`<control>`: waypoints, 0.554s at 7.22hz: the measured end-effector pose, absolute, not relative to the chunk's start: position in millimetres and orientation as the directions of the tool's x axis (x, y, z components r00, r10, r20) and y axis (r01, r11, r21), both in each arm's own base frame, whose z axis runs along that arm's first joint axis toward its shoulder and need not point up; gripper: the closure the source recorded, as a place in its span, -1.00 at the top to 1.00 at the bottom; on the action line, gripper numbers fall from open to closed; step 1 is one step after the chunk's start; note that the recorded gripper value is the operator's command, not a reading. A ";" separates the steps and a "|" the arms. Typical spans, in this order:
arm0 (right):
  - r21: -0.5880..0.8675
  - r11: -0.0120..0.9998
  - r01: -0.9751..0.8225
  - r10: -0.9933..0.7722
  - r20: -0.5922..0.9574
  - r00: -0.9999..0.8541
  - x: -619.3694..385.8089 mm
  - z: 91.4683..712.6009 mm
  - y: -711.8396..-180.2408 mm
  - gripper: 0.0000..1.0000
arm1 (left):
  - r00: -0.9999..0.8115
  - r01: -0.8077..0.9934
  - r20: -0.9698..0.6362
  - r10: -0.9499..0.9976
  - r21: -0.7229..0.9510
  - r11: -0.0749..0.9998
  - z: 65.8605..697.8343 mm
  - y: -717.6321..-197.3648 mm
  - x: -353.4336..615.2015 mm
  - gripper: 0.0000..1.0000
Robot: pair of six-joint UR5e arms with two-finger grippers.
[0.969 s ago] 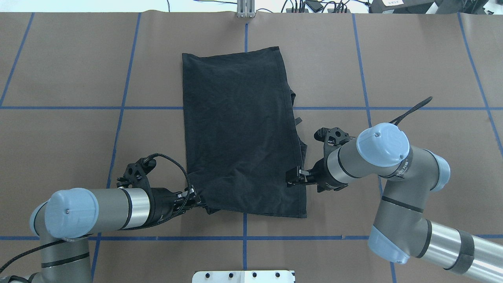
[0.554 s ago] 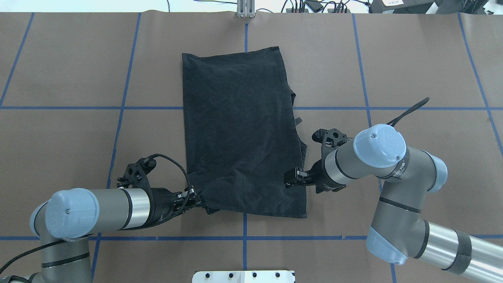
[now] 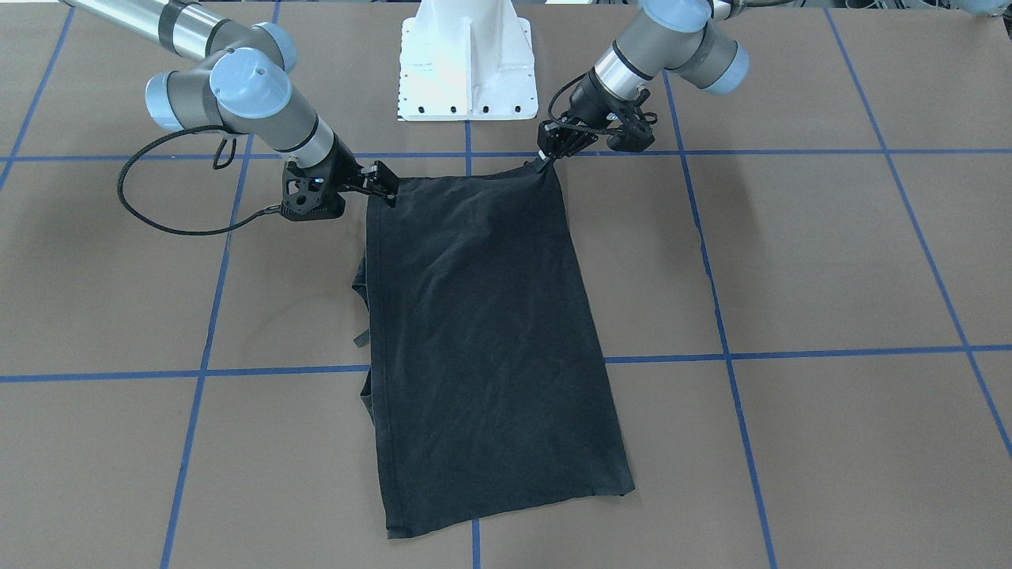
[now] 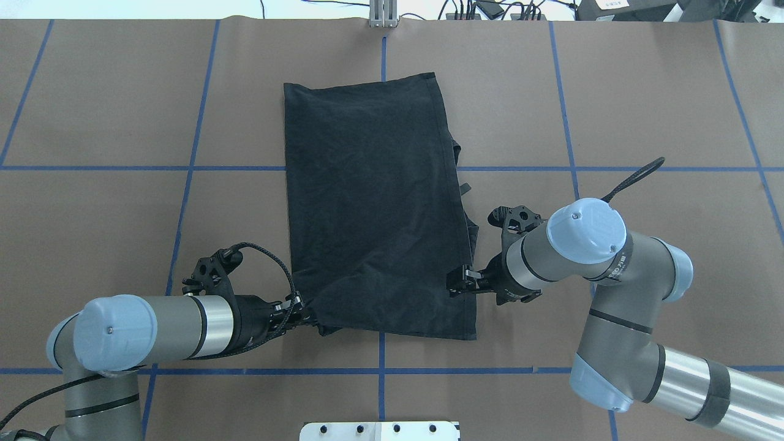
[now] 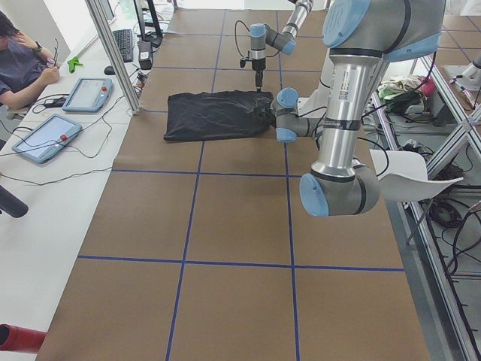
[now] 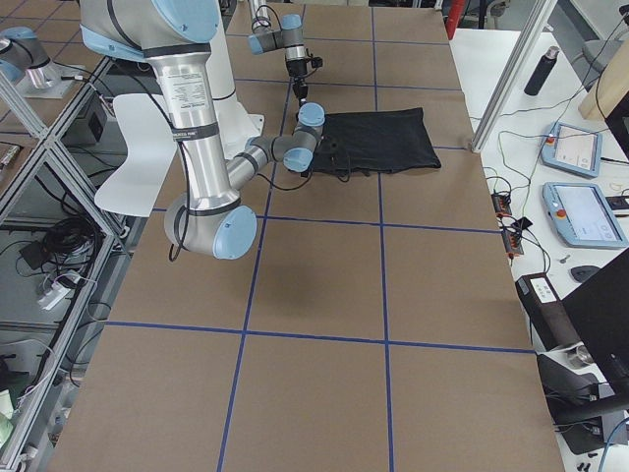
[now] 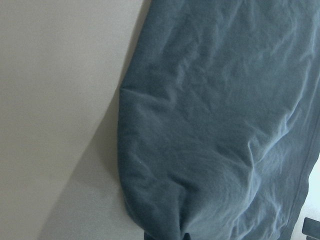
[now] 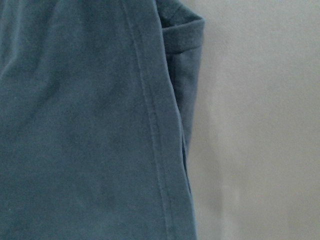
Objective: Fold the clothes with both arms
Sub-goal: 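Grasp the shirt's other near corner with the right gripper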
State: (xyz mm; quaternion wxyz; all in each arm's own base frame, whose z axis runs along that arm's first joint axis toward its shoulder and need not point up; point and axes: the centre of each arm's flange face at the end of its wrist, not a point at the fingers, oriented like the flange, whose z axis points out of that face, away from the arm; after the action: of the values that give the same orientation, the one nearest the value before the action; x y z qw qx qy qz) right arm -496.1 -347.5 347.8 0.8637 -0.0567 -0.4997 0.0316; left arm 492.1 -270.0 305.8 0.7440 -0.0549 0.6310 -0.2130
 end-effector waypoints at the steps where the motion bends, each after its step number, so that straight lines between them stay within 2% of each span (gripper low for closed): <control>1: -0.129 0.992 0.005 0.110 0.861 0.497 -497.2 346.5 -346.4 0.99 | 0.111 0.246 -0.915 -0.389 -0.354 0.902 304.9 -269.4 491.1 -1.00; 4: -0.137 0.990 0.017 0.111 0.861 0.496 -505.2 343.5 -335.8 0.99 | 0.103 0.244 -0.915 -0.390 -0.356 0.902 301.7 -268.9 488.6 -1.00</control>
State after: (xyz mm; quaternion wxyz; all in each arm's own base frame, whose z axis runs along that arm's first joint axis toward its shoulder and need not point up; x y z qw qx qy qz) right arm -505.2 -335.8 343.5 0.8624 -0.0639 -0.5014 0.0271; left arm 488.6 -268.9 301.7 0.7406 -0.0573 0.6344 -0.2141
